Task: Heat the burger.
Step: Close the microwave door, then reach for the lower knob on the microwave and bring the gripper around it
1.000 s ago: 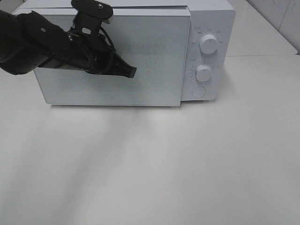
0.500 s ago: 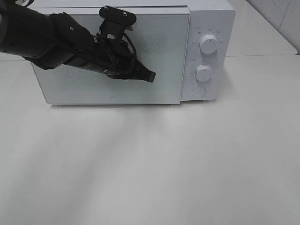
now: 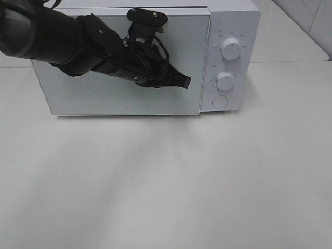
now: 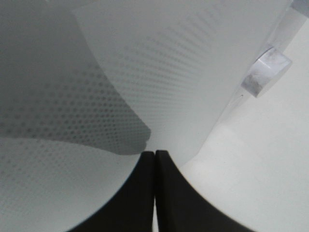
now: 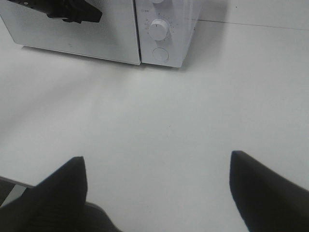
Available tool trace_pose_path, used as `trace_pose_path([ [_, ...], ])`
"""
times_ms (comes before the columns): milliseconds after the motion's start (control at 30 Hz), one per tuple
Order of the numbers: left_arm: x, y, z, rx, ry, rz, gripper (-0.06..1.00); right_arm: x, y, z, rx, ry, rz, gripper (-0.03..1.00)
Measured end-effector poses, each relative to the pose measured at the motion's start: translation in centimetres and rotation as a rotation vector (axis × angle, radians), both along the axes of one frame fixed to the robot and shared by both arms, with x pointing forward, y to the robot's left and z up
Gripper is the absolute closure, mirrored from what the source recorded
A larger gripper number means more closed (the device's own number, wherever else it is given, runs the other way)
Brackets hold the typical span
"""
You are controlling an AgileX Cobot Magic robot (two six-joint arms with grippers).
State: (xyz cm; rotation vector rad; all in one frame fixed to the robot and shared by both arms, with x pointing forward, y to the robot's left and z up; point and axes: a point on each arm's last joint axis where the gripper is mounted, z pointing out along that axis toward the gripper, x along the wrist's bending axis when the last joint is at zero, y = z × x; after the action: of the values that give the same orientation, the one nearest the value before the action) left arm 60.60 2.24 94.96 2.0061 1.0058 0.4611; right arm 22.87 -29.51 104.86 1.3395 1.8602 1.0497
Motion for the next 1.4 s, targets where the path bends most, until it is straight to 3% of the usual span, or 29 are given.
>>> trace_pose_path([
  [567,0.2,-1.0,0.1,0.039,-0.115,-0.009,0.94,0.0,0.0,0.0,0.000,0.000,0.000,0.20],
  [1033,0.1,-1.0,0.3,0.037,-0.103,-0.021,0.94,0.0,0.0,0.0,0.000,0.000,0.000,0.20],
  [1300,-0.4,-0.4,2.4,0.057,-0.066,-0.126,0.94,0.0,0.0,0.0,0.000,0.000,0.000,0.20],
  [1400,-1.1,-0.2,3.9,0.086,-0.055,-0.208,0.94,0.0,0.0,0.0,0.000,0.000,0.000,0.20],
])
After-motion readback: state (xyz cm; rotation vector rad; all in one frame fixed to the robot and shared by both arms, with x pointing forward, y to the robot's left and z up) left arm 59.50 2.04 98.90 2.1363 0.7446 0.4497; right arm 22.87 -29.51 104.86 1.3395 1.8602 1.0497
